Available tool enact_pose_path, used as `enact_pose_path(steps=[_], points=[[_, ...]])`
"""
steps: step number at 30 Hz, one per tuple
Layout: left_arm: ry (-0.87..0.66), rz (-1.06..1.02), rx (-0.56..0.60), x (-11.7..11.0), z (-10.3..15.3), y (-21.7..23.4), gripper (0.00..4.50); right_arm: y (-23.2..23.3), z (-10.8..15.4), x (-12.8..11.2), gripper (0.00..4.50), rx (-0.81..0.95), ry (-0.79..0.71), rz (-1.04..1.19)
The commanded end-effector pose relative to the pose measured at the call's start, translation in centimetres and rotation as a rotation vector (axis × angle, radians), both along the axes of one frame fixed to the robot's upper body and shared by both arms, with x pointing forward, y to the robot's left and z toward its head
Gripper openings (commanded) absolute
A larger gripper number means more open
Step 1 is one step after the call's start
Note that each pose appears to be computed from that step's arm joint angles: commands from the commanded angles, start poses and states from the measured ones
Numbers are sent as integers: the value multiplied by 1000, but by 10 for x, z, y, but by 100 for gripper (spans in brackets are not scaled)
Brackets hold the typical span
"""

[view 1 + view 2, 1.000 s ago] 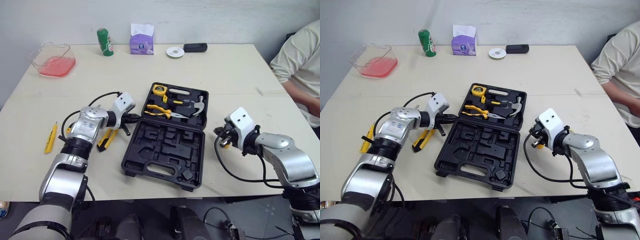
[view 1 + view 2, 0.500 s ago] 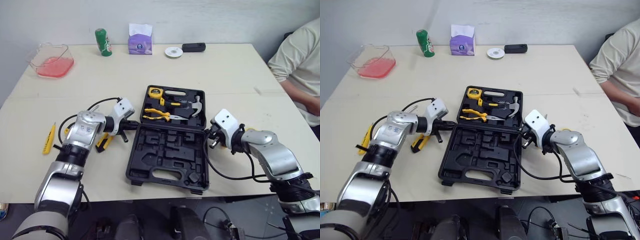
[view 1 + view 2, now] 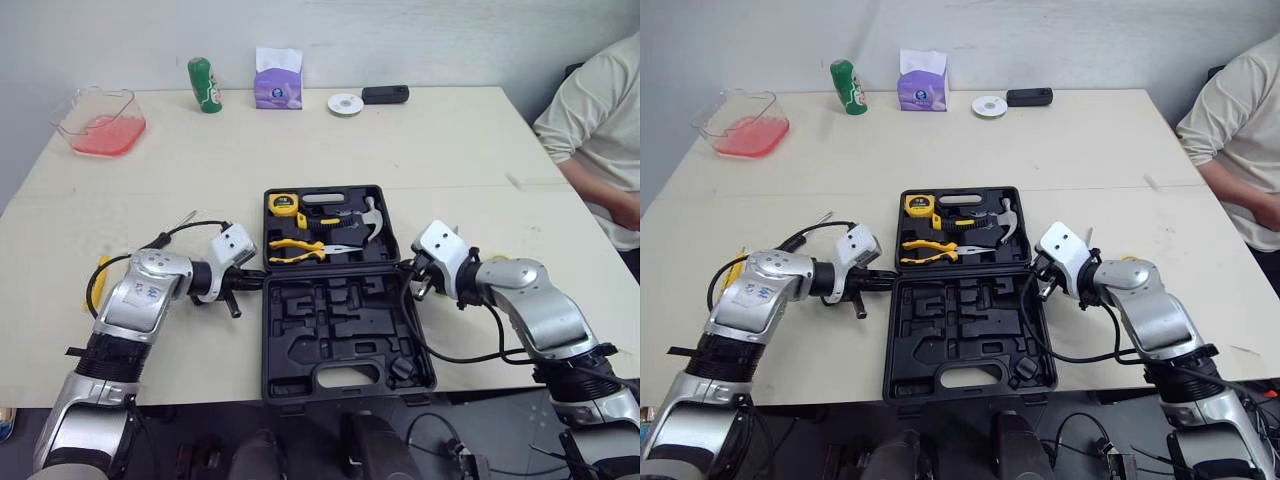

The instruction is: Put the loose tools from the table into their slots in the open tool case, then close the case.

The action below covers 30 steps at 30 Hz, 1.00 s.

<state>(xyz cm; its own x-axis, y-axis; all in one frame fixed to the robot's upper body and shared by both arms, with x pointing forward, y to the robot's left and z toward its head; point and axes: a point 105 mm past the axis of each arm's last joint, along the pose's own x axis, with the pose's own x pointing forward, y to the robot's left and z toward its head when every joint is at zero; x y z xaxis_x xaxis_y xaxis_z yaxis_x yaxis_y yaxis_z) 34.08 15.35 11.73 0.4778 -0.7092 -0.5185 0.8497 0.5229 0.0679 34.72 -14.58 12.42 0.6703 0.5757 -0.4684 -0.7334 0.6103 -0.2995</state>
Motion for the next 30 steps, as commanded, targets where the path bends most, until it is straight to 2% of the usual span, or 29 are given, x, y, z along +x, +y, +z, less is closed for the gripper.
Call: enact_pose_path(steps=[1,9,16,19,22,24,25,27,30], points=[[-67,-25,-29,7,12,-16,1,34,24,-4,6,55,-96,141],[-76,-18,-32,15,15,-19,1,31,27,2,6,52,-105,117],[-117,78,-78,11,26,9,1,-8,39,-6,6,34,-124,17],[-153,134,-159,-6,39,36,1,-41,54,-20,6,102,-121,-65],[-112,229,-313,-56,50,80,1,-96,68,-55,6,165,-97,-164],[-92,297,-360,-82,51,102,1,-124,68,-72,6,164,-68,-233],[-82,355,-374,-93,51,116,66,-138,66,-80,32,162,-49,-272],[-73,460,-382,-112,50,139,143,-160,65,-94,102,160,-15,-326],[-65,628,-349,-131,40,174,293,-185,65,-109,254,155,7,-381]])
